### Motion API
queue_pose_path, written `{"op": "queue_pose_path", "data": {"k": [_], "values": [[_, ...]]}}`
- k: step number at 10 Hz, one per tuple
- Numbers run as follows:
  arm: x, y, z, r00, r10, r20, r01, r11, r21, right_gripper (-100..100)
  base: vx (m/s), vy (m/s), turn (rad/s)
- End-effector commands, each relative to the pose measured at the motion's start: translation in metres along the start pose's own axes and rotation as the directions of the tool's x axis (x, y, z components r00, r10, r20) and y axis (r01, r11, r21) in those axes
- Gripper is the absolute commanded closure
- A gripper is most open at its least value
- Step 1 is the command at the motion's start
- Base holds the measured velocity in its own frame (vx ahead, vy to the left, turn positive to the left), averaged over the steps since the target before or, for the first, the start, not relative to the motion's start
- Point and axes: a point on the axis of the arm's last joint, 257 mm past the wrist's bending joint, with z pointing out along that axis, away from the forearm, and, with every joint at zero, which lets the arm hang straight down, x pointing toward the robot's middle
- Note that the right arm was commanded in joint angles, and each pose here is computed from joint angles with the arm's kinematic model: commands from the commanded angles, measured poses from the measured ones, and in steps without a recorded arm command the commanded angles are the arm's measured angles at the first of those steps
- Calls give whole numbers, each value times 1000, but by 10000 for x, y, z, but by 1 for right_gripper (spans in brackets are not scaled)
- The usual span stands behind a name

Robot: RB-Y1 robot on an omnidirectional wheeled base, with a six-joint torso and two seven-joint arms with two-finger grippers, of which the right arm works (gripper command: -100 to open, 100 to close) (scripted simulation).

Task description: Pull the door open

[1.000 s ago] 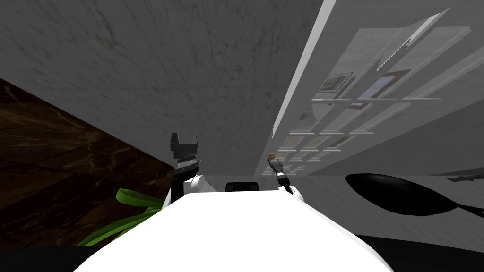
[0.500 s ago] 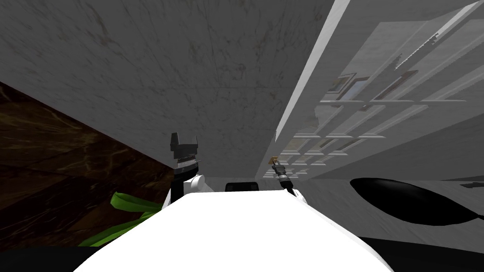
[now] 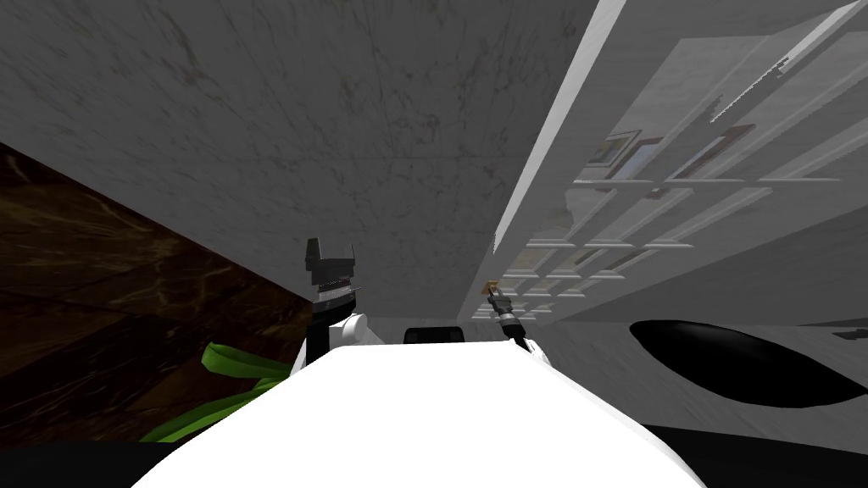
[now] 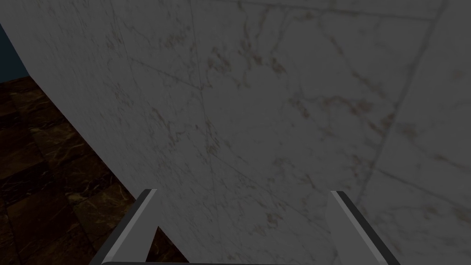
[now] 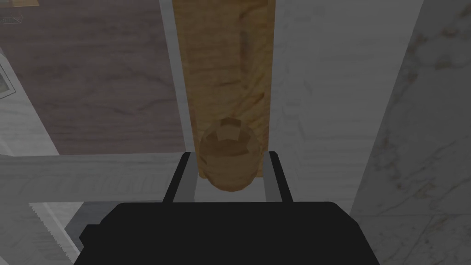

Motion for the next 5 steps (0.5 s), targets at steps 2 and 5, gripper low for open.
{"op": "queue_pose_path", "data": {"k": [2, 5], "values": [[5, 0, 6, 998, 55, -1, -55, 998, 0, 100, -17, -7, 15], [8, -11, 14, 991, 134, -1, -134, 991, 2, 100, -16, -7, 18]]}}
